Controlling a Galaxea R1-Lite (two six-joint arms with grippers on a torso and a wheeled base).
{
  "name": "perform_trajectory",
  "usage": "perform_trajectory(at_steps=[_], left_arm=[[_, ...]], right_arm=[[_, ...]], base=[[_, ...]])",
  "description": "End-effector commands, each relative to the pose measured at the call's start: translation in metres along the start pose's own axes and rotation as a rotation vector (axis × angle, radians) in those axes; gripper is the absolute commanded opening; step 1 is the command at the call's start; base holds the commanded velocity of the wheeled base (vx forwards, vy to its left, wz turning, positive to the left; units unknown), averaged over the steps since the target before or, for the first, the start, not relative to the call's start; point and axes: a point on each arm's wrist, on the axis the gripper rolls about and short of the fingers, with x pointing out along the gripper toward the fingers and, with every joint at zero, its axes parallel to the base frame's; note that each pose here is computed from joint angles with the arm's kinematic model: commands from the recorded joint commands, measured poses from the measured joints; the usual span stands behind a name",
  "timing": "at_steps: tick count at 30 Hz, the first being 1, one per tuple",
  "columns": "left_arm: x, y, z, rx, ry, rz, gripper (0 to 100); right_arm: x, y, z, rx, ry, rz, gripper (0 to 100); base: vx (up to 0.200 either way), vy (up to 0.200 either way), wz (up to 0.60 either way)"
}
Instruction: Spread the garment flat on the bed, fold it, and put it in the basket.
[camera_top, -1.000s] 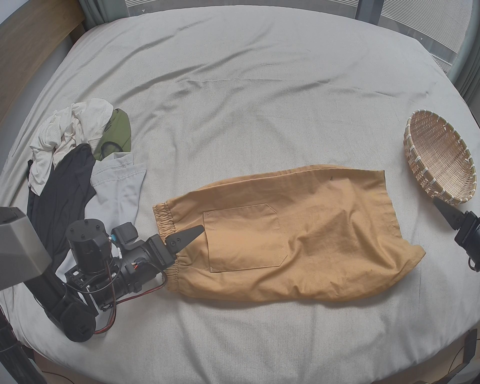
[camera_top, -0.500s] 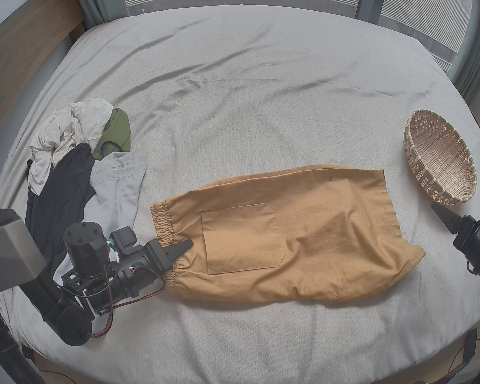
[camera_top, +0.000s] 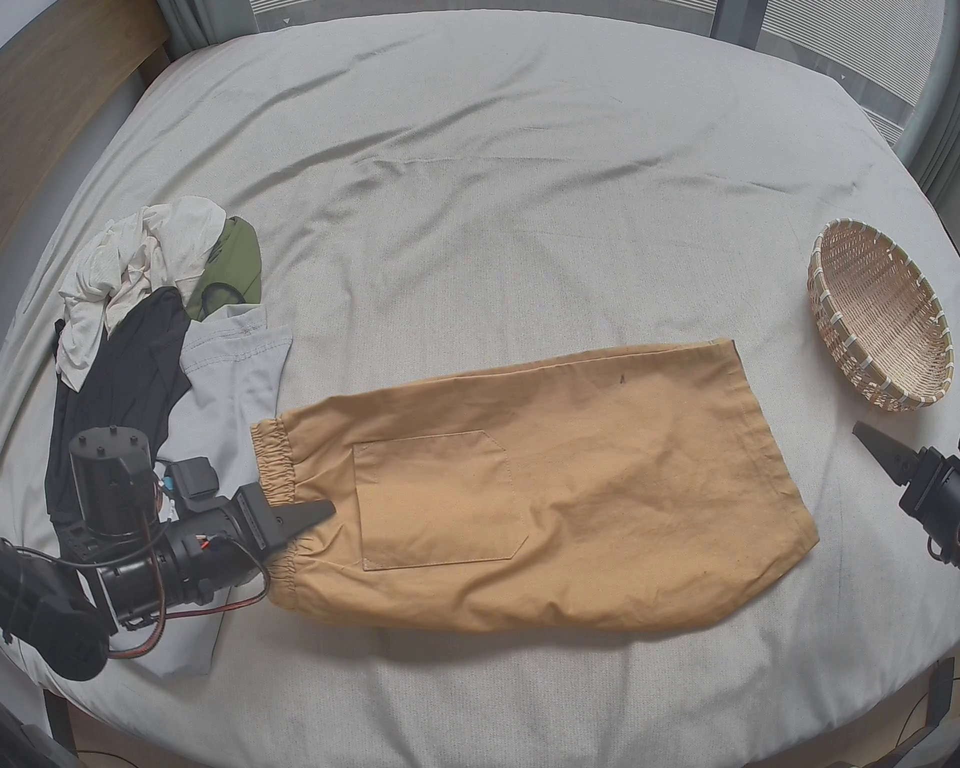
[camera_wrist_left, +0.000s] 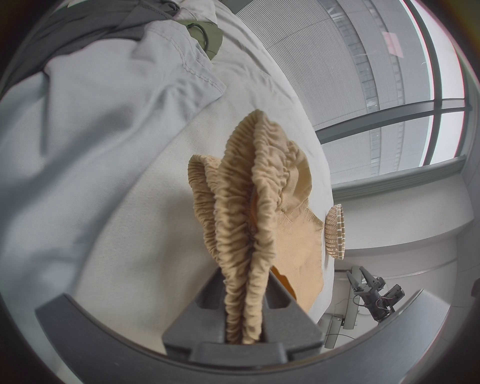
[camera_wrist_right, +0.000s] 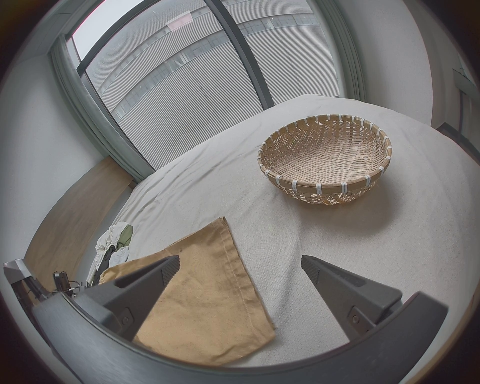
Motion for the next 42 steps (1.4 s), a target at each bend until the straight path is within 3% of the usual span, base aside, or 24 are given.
perform_trajectory(at_steps=[1, 6, 17, 22, 34, 42], left_arm=[[-0.036, -0.023, 0.035, 0.062, -0.131, -0.051, 0], [-0.053, -0.03, 0.042, 0.055, -0.121, -0.039, 0], [-0.078, -0.008, 0.063, 0.062, -0.158, 0.054, 0], [-0.08, -0.006, 0.062, 0.059, -0.139, 0.052, 0], [-0.068, -0.025, 0.058, 0.098, -0.079, -0.015, 0], [-0.054, -0.07, 0.048, 0.163, 0.009, -0.111, 0]], right_arm=[[0.0, -0.001, -0.001, 0.007, 0.007, 0.0, 100], [0.0, -0.002, -0.001, 0.008, 0.008, 0.004, 100], [0.002, -0.005, 0.001, 0.01, 0.008, 0.001, 100], [0.002, -0.004, 0.002, 0.01, 0.008, 0.003, 100], [0.002, -0.005, -0.001, 0.012, 0.018, 0.0, 100], [0.002, -0.006, -0.003, 0.014, 0.03, -0.002, 100]], base=[[0.0, 0.0, 0.0], [0.0, 0.0, 0.0], [0.0, 0.0, 0.0], [0.0, 0.0, 0.0], [0.0, 0.0, 0.0], [0.0, 0.0, 0.0]])
